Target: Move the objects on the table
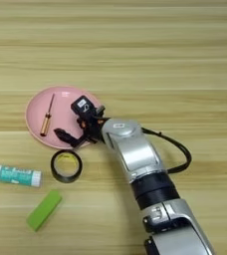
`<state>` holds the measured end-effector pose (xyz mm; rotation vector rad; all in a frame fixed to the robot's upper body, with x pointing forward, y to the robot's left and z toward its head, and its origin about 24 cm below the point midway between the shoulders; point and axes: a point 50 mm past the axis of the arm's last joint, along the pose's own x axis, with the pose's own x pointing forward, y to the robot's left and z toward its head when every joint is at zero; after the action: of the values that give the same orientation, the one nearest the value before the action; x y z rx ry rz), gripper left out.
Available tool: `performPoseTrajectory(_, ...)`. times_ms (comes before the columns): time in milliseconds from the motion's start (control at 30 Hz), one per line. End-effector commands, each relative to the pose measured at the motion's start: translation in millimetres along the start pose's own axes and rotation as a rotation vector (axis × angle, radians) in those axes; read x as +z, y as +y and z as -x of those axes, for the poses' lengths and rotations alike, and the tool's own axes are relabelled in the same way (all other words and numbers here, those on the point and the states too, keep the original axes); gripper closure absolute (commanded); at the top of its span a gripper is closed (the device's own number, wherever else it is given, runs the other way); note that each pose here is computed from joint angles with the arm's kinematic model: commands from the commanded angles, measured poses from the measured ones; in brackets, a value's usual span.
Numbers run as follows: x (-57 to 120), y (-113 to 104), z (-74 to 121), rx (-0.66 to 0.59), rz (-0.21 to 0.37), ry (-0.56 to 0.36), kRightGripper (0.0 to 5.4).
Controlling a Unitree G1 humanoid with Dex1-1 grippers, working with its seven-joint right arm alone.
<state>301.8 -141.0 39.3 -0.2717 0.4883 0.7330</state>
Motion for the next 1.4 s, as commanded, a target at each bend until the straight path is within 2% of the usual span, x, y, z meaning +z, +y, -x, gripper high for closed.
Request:
performPoseTrajectory(33,7.7,-14.7,10.7,-0.061,0.050,0.000,0.06)
performPoseTrajectory(667,-12.8,-11.2,26.7,0.005,0.097,0.078,0.06)
performPoseTrajectory(1000,-21.1,-9.0,32.9,0.024,0.090,0.106,0.06)
performPoseTrajectory(1400,-35.3,-10.2,37.9,0.035,0.055,0.159,0.06)
